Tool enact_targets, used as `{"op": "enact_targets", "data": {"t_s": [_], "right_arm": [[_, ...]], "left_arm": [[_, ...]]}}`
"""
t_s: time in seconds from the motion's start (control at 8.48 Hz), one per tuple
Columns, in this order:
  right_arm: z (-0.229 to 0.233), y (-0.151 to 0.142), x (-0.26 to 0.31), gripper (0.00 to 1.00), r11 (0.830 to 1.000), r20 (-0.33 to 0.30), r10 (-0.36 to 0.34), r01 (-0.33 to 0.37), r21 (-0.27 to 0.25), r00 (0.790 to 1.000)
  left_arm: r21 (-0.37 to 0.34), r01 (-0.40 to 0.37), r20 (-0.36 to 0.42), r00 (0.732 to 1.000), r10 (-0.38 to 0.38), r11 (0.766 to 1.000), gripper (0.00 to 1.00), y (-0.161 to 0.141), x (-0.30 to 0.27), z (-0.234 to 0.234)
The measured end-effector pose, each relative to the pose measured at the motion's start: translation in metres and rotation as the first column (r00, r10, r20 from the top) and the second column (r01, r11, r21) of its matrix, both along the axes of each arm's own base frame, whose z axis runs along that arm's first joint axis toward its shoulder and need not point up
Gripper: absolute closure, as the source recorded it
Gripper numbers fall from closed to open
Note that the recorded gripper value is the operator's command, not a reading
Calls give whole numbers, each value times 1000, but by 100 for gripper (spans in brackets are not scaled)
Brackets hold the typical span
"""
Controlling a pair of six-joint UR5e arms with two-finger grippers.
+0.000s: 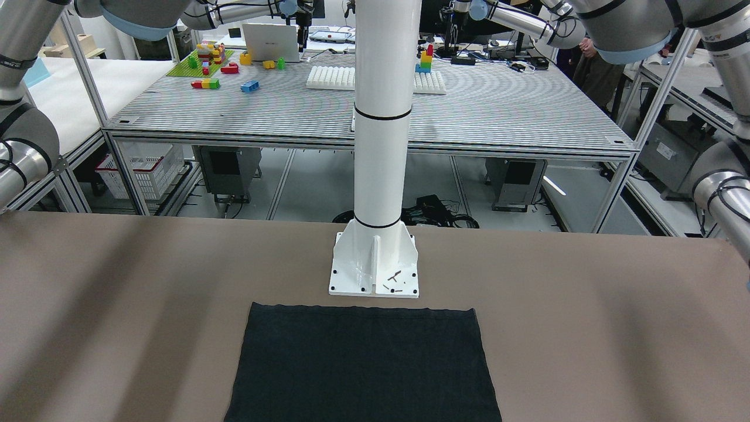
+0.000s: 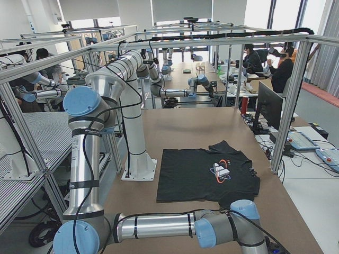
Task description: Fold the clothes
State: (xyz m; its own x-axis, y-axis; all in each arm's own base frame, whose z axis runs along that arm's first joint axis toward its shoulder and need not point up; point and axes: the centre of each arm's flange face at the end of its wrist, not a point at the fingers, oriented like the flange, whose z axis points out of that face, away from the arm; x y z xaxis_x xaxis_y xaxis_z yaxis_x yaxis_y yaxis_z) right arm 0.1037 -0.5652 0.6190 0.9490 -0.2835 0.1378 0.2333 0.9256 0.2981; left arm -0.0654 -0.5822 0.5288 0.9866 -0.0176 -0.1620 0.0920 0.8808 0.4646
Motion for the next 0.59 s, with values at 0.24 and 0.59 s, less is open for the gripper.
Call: {"op": "enact_targets", "data": {"t_s": [0.24, 0.59], "right_arm": [[0, 0, 0, 6, 1000, 0, 2, -2, 0, 1000], [-2, -1, 0, 6, 1000, 1, 1, -1, 4, 1000]], "left_arm": [[0, 1, 1, 1000, -1, 1000, 5, -1, 0, 1], [-14, 20, 43, 999, -19, 1000, 5, -3, -4, 12]]}}
